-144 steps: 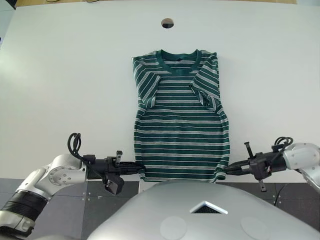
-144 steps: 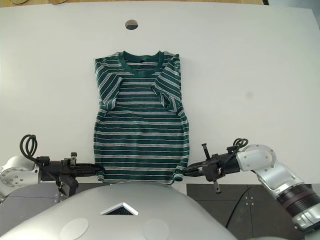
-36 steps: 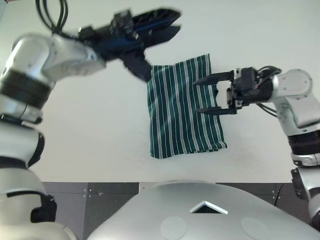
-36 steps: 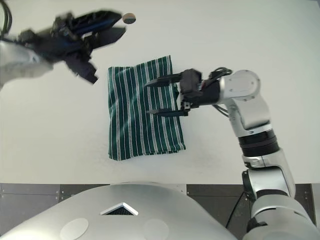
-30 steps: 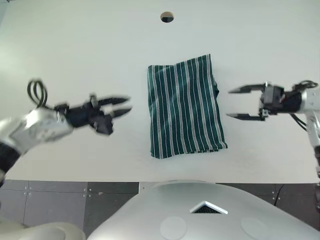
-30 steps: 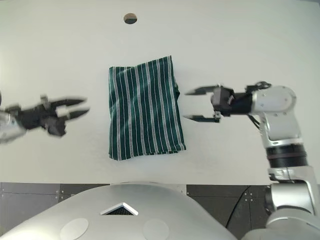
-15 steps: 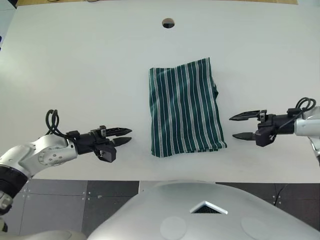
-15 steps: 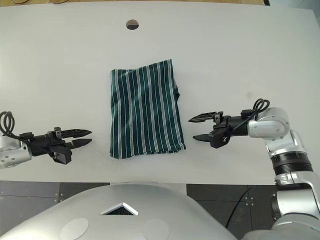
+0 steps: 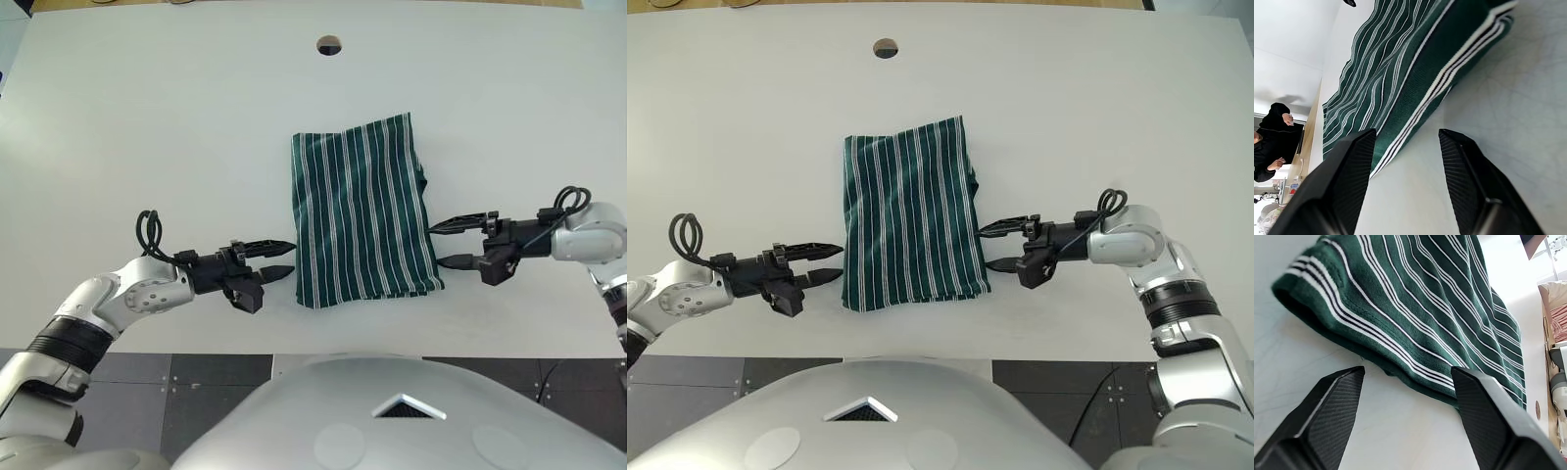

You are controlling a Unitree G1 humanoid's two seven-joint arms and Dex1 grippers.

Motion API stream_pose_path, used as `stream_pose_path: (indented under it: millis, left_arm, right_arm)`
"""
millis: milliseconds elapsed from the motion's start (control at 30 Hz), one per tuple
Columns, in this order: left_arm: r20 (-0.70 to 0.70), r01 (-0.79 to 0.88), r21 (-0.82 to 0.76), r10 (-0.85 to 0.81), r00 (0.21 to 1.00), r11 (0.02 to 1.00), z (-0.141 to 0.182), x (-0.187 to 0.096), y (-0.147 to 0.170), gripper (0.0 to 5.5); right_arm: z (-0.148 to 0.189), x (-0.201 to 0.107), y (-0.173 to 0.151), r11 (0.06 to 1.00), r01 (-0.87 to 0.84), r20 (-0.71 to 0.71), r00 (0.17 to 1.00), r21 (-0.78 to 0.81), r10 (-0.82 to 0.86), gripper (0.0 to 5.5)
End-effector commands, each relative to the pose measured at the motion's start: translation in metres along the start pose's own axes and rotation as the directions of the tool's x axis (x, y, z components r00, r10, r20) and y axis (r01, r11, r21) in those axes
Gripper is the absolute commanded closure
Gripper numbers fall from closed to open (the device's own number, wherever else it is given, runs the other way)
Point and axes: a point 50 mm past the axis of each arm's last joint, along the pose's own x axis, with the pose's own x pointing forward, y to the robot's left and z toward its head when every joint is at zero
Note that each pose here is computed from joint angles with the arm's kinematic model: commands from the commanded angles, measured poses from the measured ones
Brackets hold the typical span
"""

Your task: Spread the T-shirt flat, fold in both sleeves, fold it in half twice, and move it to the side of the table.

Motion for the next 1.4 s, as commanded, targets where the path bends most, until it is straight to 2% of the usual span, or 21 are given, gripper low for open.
stream_pose_path:
  millis: [33, 300, 333, 533, 833, 900, 1033, 1067, 1133, 1233, 1300, 1400]
  left_arm:
    - [0.009, 0.157, 0.007, -0.157, 0.988, 0.988, 0.001, 0.020, -0.019, 3.08]
    - [0.023, 0.200, 0.026, -0.201, 0.979, 0.979, 0.000, 0.031, -0.015, 3.08]
    - [0.022, 0.205, 0.024, -0.206, 0.978, 0.978, 0.000, 0.031, -0.015, 3.06]
    - [0.026, 0.202, 0.019, -0.203, 0.979, 0.979, 0.000, 0.031, -0.012, 4.09]
    - [0.030, 0.190, 0.015, -0.190, 0.981, 0.982, 0.001, 0.034, -0.006, 5.17]
    - [0.033, 0.187, 0.012, -0.188, 0.982, 0.982, 0.002, 0.034, -0.005, 5.38]
    - [0.039, 0.199, -0.015, -0.199, 0.979, 0.980, 0.003, 0.033, -0.006, 5.38]
    - [0.043, 0.204, -0.102, -0.201, 0.979, 0.974, 0.006, 0.032, -0.008, 5.38]
    - [0.095, 0.234, -0.280, -0.215, 0.972, 0.931, 0.017, 0.028, -0.010, 5.38]
    - [0.261, 0.364, -0.566, -0.259, 0.930, 0.740, 0.043, 0.013, -0.006, 5.38]
    - [0.371, 0.446, -0.654, -0.255, 0.893, 0.611, 0.058, 0.005, -0.002, 5.38]
    - [0.420, 0.478, -0.697, -0.235, 0.876, 0.535, 0.067, -0.002, 0.004, 5.38]
  right_arm:
    - [-0.005, 0.013, 0.022, 0.987, -0.157, -0.026, 0.987, 0.032, 0.158, 2.18]
    - [-0.006, 0.029, 0.024, 0.984, -0.177, -0.002, 0.984, 0.013, 0.177, 2.18]
    - [-0.006, 0.030, 0.024, 0.985, -0.171, -0.001, 0.985, 0.018, 0.171, 2.41]
    - [-0.006, 0.032, 0.023, 0.985, -0.170, 0.008, 0.985, 0.029, 0.170, 3.54]
    - [-0.004, 0.032, 0.022, 0.986, -0.155, 0.025, 0.988, 0.066, 0.153, 5.33]
    - [-0.003, 0.032, 0.021, 0.986, -0.144, 0.036, 0.989, 0.084, 0.142, 5.40]
    - [0.001, 0.034, 0.018, 0.981, -0.112, 0.078, 0.992, 0.157, 0.100, 5.40]
    - [0.003, 0.034, 0.017, 0.975, -0.101, 0.094, 0.992, 0.199, 0.083, 5.40]
    - [0.007, 0.032, 0.015, 0.946, -0.085, 0.142, 0.989, 0.312, 0.042, 5.40]
    - [0.018, 0.023, 0.014, 0.814, -0.163, 0.255, 0.967, 0.557, 0.020, 5.40]
    - [0.024, 0.018, 0.016, 0.728, -0.229, 0.319, 0.948, 0.646, 0.015, 5.40]
    - [0.033, 0.011, 0.014, 0.652, -0.291, 0.376, 0.927, 0.700, 0.010, 5.40]
